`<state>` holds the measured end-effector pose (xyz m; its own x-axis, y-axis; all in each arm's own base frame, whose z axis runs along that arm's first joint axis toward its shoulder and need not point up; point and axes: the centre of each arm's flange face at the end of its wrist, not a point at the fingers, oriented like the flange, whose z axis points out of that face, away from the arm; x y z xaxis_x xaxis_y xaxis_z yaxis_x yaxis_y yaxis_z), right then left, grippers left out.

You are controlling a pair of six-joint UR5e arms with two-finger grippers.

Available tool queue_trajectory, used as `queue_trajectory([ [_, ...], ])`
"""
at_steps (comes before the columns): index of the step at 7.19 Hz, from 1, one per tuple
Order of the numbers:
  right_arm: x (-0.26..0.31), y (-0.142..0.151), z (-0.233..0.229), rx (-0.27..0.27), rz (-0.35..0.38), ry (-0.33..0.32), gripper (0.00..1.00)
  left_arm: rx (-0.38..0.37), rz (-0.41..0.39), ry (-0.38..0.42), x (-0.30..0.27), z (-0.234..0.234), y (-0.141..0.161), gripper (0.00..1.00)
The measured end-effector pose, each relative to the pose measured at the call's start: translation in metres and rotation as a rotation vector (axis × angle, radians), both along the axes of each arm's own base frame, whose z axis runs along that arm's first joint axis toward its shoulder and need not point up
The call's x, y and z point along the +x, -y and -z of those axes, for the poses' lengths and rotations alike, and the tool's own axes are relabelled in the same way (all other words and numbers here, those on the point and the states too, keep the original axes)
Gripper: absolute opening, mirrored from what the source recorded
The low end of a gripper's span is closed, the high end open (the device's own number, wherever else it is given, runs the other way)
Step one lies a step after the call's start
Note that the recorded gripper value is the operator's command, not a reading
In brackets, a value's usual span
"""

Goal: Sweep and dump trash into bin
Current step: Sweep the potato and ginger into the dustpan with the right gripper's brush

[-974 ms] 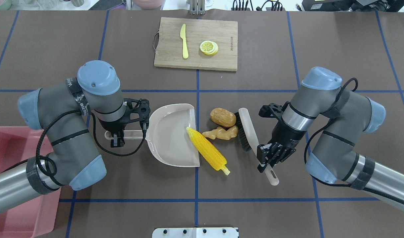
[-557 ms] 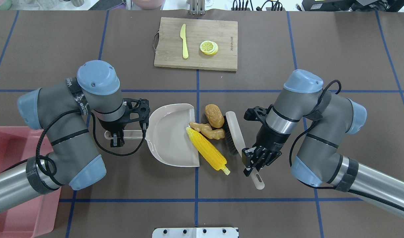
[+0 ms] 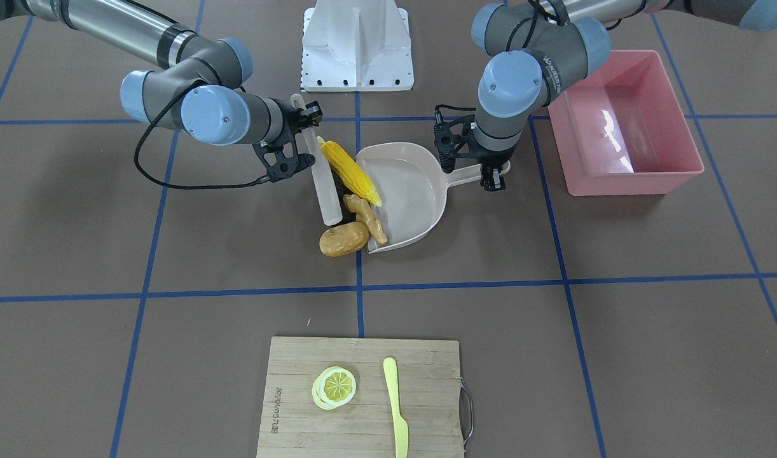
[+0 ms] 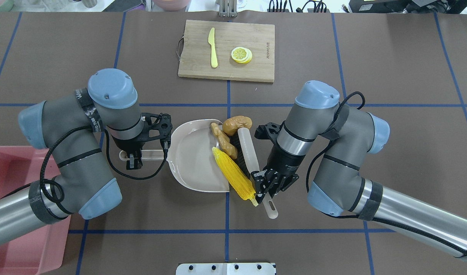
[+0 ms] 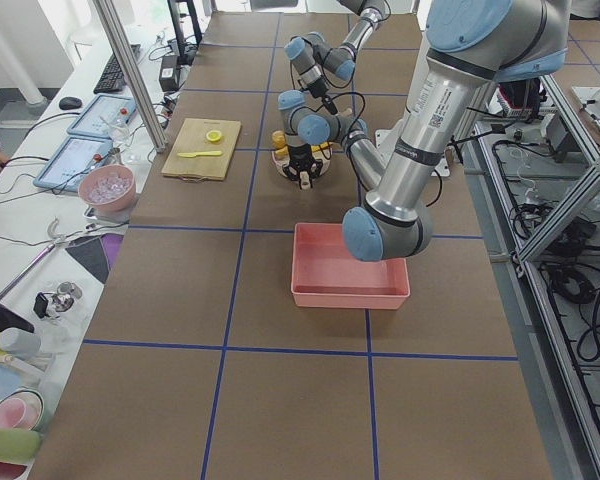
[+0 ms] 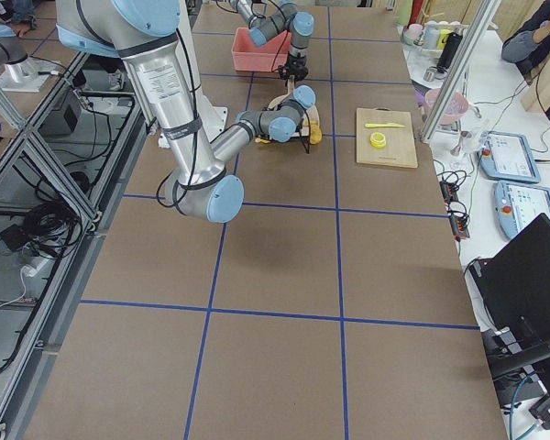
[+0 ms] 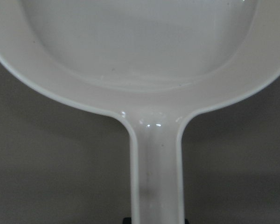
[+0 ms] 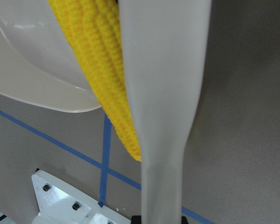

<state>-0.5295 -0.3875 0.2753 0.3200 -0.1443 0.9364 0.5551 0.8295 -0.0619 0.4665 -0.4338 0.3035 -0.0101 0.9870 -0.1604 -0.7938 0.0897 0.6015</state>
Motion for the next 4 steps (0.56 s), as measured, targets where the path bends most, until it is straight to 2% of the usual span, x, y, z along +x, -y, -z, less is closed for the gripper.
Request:
queue_trajectory([
  [2, -0.013, 0.001, 0.025, -0.010, -0.017, -0.002, 0.00, -0.004, 0.000, 0.006, -0.002, -0.001, -0.001, 0.00],
  [4, 0.005, 0.007, 0.033, -0.029, -0.044, 0.003, 0.00, -0.007, 0.000, 0.010, -0.002, -0.003, -0.001, 0.00],
])
